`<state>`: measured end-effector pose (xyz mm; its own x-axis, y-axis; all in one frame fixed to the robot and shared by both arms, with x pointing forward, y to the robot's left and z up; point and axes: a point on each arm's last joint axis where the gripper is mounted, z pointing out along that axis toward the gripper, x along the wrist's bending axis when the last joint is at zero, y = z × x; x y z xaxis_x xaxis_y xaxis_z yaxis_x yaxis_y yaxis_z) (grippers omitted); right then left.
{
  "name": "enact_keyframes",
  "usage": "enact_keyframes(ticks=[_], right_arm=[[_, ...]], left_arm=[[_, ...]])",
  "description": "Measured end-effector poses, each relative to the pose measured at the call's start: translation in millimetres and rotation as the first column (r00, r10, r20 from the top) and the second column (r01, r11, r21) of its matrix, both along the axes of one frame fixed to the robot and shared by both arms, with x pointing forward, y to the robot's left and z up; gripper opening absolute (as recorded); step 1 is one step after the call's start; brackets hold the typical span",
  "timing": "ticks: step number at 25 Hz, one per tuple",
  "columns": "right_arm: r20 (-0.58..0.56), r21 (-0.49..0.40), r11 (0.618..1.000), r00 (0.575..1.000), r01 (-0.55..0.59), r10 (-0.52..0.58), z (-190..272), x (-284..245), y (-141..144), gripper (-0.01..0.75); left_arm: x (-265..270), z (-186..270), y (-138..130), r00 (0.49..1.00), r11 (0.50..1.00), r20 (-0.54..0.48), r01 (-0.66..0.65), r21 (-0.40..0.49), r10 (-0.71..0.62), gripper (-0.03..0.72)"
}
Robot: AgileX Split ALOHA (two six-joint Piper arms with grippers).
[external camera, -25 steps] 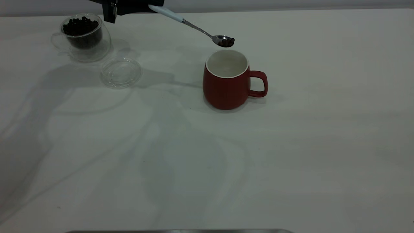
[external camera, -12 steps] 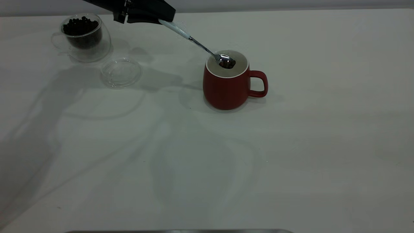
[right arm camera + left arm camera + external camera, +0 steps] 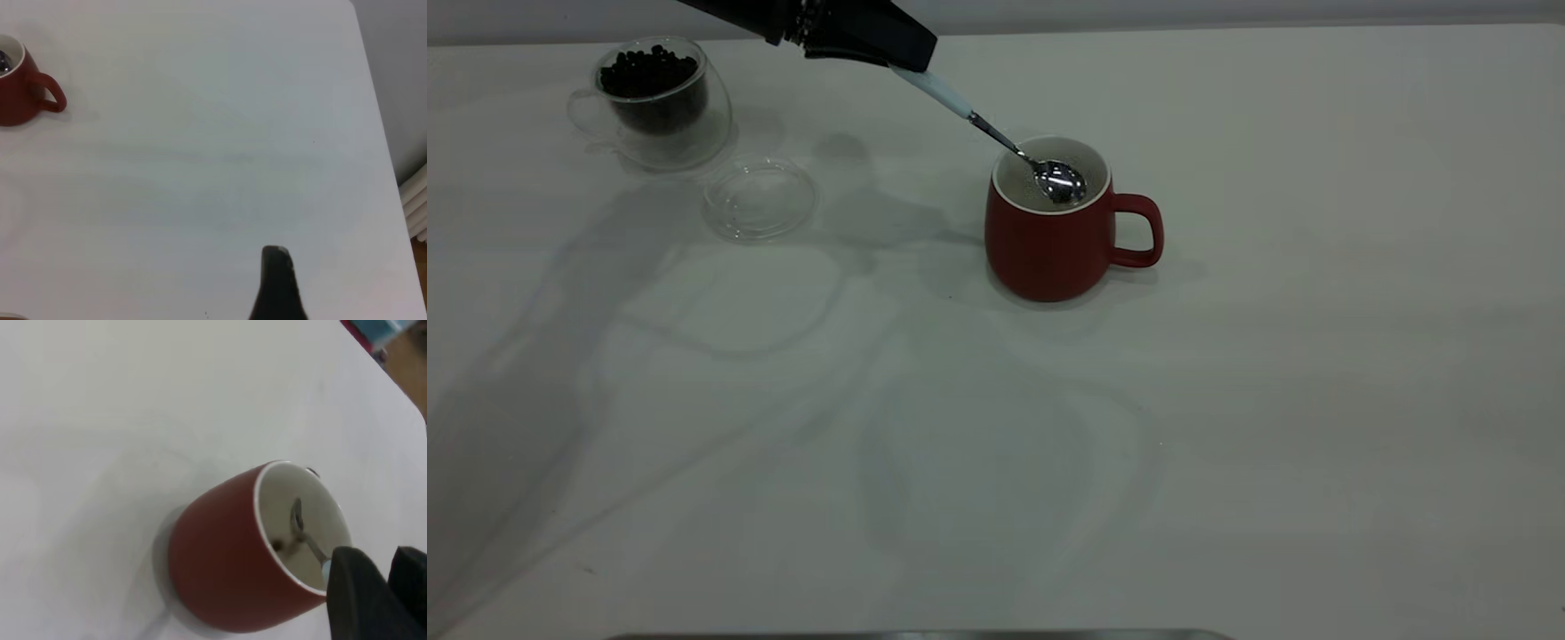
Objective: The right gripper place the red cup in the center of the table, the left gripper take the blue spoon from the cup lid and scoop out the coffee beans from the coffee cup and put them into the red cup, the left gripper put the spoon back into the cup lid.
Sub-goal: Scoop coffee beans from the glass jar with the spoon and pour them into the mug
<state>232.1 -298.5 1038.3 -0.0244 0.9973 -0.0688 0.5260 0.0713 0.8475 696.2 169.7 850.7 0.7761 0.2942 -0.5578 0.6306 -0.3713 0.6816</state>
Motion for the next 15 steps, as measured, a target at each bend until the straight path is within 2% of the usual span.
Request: enact_keyframes(ticks=[4, 9, 15], right_arm=[[0.000, 0.000, 1.000, 1.000, 0.000, 0.000, 0, 0, 0, 0.590], [0.000, 0.000, 1.000, 1.000, 0.000, 0.000, 0, 0, 0, 0.590], [0.000, 0.000, 1.000, 1.000, 0.000, 0.000, 0, 0, 0, 0.590]], left_arm=[[-1, 1, -2, 0.999, 0.999, 0.035, 0.032, -0.018, -0.031, 0.119], [1, 5, -3, 1.000, 0.998, 0.027, -0.001, -0.057, 0.002, 0.119], [4, 6, 7, 0.989, 0.993, -0.115, -0.099, -0.069, 0.090, 0.119]])
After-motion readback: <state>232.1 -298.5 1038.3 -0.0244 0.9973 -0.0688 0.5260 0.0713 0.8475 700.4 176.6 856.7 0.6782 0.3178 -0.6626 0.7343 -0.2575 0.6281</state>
